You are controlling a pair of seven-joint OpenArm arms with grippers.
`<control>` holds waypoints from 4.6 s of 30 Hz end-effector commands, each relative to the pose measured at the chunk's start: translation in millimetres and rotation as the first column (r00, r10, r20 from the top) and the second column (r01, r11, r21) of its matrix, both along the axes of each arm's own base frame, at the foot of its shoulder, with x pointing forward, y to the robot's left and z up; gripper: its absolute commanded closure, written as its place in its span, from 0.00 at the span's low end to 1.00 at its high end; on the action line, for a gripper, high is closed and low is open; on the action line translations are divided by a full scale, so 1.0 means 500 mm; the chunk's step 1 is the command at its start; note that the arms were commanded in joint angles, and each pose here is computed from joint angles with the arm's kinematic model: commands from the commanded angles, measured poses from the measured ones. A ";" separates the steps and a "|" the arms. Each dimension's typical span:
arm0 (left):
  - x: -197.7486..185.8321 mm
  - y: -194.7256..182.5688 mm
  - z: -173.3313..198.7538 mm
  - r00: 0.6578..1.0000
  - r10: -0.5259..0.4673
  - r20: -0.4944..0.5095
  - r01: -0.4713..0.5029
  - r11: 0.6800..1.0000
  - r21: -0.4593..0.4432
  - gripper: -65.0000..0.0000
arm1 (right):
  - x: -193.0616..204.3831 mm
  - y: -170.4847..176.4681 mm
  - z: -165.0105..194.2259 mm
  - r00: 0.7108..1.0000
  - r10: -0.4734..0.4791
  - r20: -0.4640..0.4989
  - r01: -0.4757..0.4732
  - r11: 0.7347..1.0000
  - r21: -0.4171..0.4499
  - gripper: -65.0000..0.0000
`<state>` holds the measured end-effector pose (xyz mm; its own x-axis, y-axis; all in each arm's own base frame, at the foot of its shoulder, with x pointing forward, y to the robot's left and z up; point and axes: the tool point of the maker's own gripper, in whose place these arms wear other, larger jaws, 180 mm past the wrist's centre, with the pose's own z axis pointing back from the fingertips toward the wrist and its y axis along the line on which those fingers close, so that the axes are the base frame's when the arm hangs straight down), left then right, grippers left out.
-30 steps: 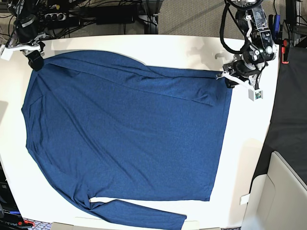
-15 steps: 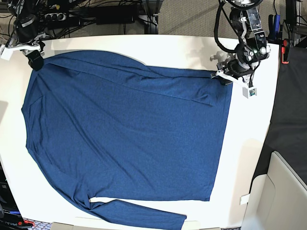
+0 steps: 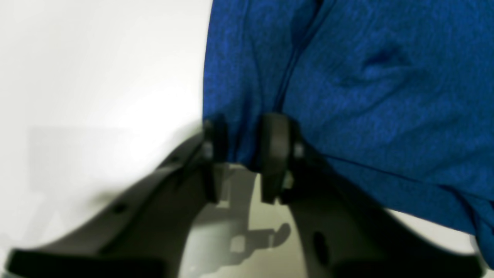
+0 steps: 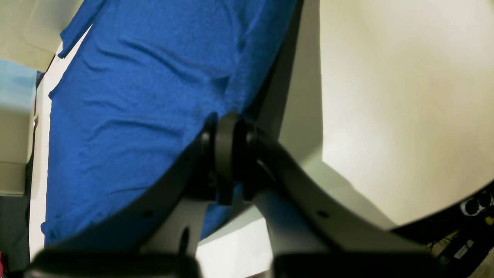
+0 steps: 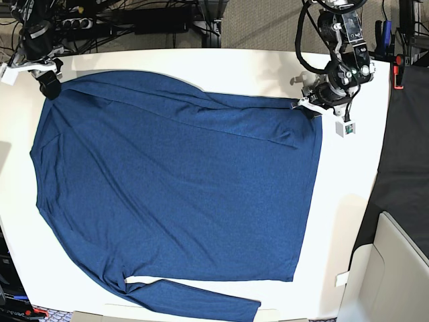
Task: Fold the T-shirt properly
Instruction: 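Drag the held shoulder with the left gripper along the table, then lift both shoulders and pull the shirt away from the grippers' base, then lower the shirt and release it with both grippers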
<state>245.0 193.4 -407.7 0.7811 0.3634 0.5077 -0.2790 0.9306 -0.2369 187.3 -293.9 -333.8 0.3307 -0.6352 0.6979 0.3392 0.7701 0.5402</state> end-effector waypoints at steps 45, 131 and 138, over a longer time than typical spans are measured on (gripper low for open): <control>0.008 0.026 0.135 0.979 -0.100 0.178 0.078 0.989 0.128 1.00 | 0.078 -0.083 0.130 0.985 0.023 0.171 -0.003 0.993 -0.119 1.00; 0.108 -0.050 0.101 0.989 -0.112 0.096 0.118 0.992 -0.054 0.59 | 0.187 -0.243 0.184 0.982 -0.067 0.177 0.099 0.979 -0.180 0.56; 0.089 -0.058 0.067 0.993 -0.106 0.048 0.110 0.990 -0.085 0.59 | 0.168 -0.240 0.140 0.990 -0.111 0.087 0.125 0.976 -0.176 0.56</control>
